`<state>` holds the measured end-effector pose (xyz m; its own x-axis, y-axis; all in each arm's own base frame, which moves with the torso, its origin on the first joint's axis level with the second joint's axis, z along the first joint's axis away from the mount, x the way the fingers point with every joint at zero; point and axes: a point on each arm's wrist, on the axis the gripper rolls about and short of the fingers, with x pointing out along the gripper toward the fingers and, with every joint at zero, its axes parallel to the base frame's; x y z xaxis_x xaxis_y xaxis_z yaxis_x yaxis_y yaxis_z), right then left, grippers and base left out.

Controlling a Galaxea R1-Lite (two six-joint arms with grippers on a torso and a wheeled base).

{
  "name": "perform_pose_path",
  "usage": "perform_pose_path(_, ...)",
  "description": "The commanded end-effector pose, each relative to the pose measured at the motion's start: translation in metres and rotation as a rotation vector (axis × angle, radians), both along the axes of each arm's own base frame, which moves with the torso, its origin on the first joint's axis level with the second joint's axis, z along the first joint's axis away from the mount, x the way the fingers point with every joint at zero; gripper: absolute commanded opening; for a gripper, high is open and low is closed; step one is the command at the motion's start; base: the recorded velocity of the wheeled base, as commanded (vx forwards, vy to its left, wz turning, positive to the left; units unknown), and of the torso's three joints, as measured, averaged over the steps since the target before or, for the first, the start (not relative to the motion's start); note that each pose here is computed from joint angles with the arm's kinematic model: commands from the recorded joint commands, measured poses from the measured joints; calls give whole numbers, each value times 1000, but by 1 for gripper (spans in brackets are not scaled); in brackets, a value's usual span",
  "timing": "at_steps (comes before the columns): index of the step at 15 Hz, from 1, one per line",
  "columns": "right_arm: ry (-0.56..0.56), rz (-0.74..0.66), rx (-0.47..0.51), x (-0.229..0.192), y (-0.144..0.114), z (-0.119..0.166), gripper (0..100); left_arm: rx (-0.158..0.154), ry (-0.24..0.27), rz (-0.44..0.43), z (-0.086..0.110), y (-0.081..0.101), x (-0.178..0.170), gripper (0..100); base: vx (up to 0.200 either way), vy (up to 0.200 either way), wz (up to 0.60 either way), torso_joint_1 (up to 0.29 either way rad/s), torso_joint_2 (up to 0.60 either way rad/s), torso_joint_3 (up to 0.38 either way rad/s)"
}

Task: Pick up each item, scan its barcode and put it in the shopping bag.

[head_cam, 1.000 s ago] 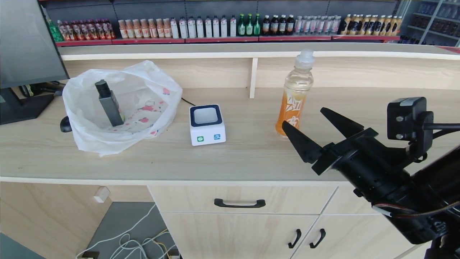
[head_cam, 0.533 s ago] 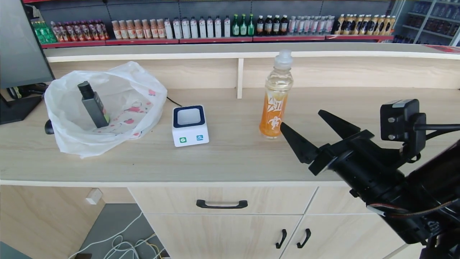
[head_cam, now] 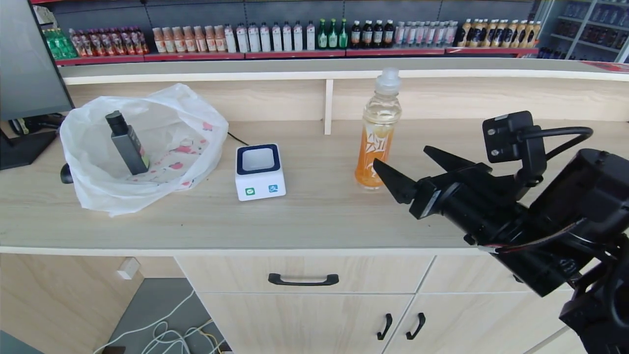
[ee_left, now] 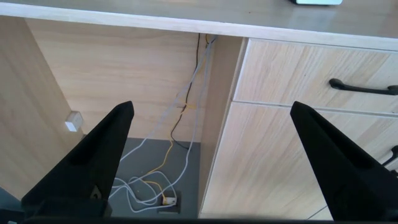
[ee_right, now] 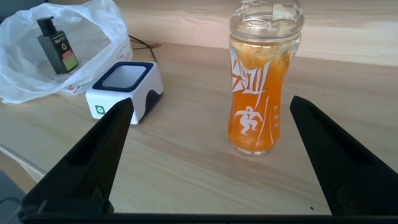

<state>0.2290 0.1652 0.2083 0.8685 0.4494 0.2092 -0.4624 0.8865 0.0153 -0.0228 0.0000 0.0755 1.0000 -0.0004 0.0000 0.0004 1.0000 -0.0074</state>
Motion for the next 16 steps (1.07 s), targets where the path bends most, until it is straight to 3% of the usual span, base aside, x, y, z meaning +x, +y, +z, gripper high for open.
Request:
perform_pose_path(1, 13, -21, 9, 10, -1, -2, 100, 0, 0, 0, 0, 0, 0, 100, 0, 0, 0, 0, 0, 0)
perform_pose_path(16, 3, -80, -28, 86, 25, -25, 100, 0, 0, 0, 0, 0, 0, 100, 0, 0, 0, 0, 0, 0)
